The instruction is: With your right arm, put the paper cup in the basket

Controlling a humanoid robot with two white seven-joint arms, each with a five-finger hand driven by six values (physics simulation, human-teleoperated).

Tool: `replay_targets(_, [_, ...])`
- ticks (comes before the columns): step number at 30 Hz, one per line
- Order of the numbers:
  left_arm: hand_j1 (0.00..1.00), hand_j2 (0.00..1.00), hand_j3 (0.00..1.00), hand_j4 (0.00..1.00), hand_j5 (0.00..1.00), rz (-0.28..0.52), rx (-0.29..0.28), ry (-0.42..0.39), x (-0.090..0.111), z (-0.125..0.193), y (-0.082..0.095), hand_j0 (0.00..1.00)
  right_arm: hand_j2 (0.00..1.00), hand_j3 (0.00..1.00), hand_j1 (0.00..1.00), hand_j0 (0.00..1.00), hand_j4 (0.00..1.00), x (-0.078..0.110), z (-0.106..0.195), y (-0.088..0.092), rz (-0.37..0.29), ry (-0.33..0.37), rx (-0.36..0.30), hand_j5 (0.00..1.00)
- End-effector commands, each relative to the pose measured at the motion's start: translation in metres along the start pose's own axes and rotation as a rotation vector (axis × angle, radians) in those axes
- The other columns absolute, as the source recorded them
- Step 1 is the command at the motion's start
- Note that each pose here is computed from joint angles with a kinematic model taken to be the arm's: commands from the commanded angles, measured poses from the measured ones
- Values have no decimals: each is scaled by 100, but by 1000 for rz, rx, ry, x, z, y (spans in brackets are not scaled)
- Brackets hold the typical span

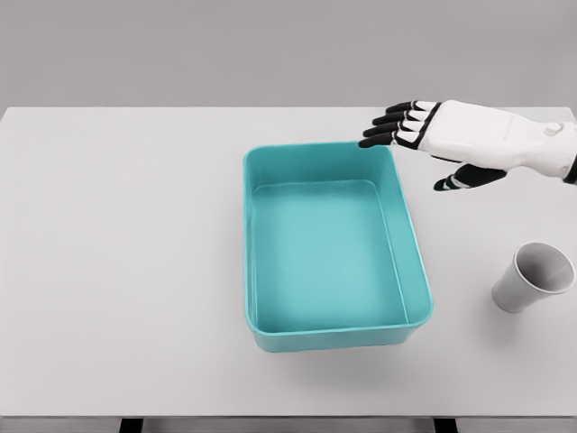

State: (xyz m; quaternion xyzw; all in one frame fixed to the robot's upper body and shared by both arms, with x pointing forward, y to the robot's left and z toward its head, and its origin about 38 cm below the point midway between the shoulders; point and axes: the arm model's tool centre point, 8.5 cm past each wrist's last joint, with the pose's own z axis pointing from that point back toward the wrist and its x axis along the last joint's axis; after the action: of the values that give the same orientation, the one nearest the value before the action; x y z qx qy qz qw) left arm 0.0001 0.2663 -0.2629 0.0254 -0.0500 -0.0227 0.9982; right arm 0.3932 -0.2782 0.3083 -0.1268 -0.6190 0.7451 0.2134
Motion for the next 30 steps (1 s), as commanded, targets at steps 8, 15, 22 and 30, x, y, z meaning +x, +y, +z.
replay_targets(8, [100, 100, 100, 100, 100, 0, 0, 0, 0, 0, 0, 100, 100, 100, 100, 100, 100, -12, 72, -6, -15, 130, -155, 100])
replay_targets(15, [100, 100, 100, 100, 100, 0, 0, 0, 0, 0, 0, 100, 100, 100, 100, 100, 100, -5, 109, 8, -342, 40, -353, 100])
replay_targets(22, [100, 100, 100, 100, 100, 0, 0, 0, 0, 0, 0, 100, 100, 100, 100, 100, 100, 2, 144, 39, -578, 13, -465, 100])
replay_targets(30, [100, 100, 100, 100, 100, 0, 0, 0, 0, 0, 0, 100, 100, 100, 100, 100, 100, 3, 179, 87, -818, 75, -557, 100])
